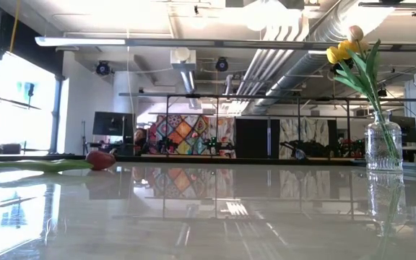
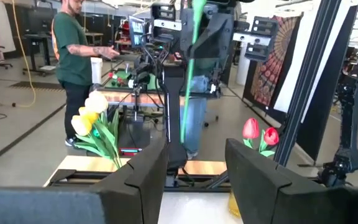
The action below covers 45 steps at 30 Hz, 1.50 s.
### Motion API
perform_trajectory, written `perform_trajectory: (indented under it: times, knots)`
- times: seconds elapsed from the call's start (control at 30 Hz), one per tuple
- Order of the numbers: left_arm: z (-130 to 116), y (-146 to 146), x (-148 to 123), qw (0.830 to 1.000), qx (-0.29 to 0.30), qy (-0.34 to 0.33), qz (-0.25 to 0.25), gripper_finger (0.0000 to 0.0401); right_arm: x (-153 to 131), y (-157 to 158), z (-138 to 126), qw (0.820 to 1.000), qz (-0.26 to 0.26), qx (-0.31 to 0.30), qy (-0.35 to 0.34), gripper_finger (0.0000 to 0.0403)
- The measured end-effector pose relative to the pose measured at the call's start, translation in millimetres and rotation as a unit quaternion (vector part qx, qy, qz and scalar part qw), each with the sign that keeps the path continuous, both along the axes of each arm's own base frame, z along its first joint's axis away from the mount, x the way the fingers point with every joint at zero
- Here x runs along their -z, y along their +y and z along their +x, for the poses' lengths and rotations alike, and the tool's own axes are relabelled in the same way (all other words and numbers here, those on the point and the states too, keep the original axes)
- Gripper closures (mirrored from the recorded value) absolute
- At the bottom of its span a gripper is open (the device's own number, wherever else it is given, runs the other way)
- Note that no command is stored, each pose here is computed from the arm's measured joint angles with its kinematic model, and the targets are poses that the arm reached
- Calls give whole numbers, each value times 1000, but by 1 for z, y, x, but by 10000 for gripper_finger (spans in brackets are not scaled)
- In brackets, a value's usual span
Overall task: Sort flowers into vase by color
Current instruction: Put the right dark red tulip into the yellow vase
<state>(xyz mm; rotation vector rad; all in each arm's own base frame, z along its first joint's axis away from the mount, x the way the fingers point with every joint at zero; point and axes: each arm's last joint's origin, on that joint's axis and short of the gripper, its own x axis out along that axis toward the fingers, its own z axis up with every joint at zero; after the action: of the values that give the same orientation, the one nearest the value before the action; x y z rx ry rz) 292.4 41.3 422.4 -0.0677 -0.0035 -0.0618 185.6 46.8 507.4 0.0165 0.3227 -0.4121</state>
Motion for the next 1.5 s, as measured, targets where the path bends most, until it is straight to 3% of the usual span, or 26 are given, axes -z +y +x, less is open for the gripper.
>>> perform_trajectory:
  times: [0.3, 0.5, 0.73, 0.97, 1.13, 1.3, 1.5]
  knots:
    - [4, -1, 7, 1000, 3, 12, -2, 249, -5, 5, -49, 1000, 14, -12, -14, 403]
    - [4, -1, 7, 1000, 2, 13, -5, 249, 0, 16, -69, 999, 8, -32, -6, 403]
    - [5, -1, 8, 1000, 2, 15, -6, 249, 35, 36, -91, 1000, -22, -11, 2, 403]
    - [5, -1, 8, 1000, 2, 17, -6, 249, 68, 44, -103, 999, 10, -18, -39, 403]
    - [5, -1, 8, 1000, 2, 16, -6, 249, 84, 46, -102, 999, 43, -12, -28, 403]
    - [5, -1, 8, 1000, 2, 16, -6, 249, 88, 54, -109, 994, 76, -69, 29, 403]
    - [5, -1, 8, 1000, 2, 16, -6, 249, 91, 66, -126, 972, 116, -169, 113, 403]
